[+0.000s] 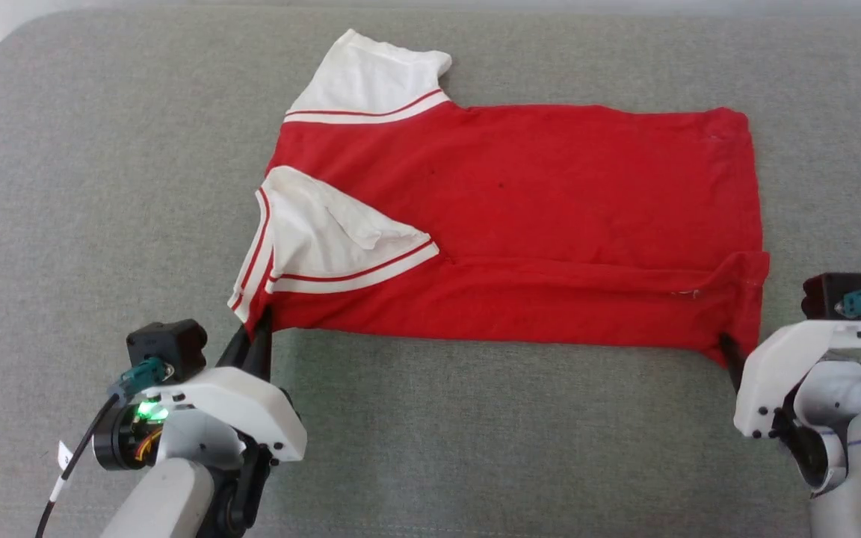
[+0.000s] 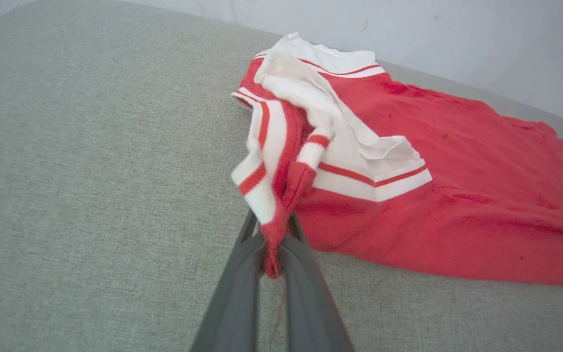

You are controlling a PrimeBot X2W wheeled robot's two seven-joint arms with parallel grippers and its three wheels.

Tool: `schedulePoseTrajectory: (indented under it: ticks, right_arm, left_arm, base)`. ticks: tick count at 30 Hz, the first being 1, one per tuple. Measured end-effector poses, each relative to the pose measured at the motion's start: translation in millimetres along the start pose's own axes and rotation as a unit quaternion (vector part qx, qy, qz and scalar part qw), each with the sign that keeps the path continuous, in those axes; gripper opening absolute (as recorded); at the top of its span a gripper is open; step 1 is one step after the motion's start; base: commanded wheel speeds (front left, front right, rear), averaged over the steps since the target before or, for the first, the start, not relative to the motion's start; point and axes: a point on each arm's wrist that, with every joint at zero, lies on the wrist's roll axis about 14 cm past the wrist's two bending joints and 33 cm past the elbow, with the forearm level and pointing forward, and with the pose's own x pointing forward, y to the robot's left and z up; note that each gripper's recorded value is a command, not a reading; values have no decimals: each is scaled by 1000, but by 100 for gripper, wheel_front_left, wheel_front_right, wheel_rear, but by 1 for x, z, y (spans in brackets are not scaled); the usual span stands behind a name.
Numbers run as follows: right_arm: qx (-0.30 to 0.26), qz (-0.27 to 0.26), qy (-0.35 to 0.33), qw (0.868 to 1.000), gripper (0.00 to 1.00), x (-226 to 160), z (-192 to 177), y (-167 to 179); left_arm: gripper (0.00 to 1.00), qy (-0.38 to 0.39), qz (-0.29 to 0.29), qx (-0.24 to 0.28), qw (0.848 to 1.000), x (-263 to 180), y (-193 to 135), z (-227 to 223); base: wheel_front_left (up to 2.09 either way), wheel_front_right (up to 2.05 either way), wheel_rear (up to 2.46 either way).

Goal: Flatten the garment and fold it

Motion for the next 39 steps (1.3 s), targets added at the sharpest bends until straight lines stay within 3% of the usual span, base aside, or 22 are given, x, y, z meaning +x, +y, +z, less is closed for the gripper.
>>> schedulePoseTrajectory:
  ticks: [1,2,3,4,12,21,27,33,34,35,36,39]
  right_arm:
    - [2,4,4,1000,100,3,0,2]
    - [12,12,8,1000,48,6,-2,4]
    - [20,17,10,1000,5,8,-2,5]
    - [20,18,10,1000,0,9,-2,5]
    - [24,27,-18,999,0,-1,6,10]
    - [5,3,-50,999,0,-50,16,-17]
    - [10,-15,-23,1000,0,-77,-9,-35]
    - [26,-21,24,999,0,-75,-43,-40]
    - [29,-20,30,999,0,-74,-46,-39]
    - [31,-20,34,999,55,-73,-49,-39]
    - [32,-20,35,999,100,-72,-51,-39]
    - [29,-23,22,999,100,-69,-49,-40]
  left_arm:
    - [0,2,2,0,1000,0,2,-1]
    - [0,4,4,0,1000,0,3,-2]
    - [0,6,7,1,1000,0,5,-4]
    - [0,8,8,1,1000,0,6,-5]
    - [0,27,14,6,1000,-12,12,-16]
    - [0,68,6,6,998,-43,15,-39]
    - [0,125,-5,0,992,-68,9,-74]
    - [0,158,-5,-4,987,-71,9,-98]
    - [48,163,-5,-3,987,-71,10,-103]
    - [100,167,-2,-3,986,-71,10,-106]
    - [100,172,-1,-2,985,-71,11,-109]
    - [100,167,5,-1,986,-69,14,-109]
  base:
    - [0,0,0]
    - [0,0,0]
    - [0,0,0]
    - [0,0,0]
    - [0,0,0]
    - [0,0,0]
    - [0,0,0]
    - [0,0,0]
    - [0,0,0]
    - [0,0,0]
    - [0,0,0]
    - [0,0,0]
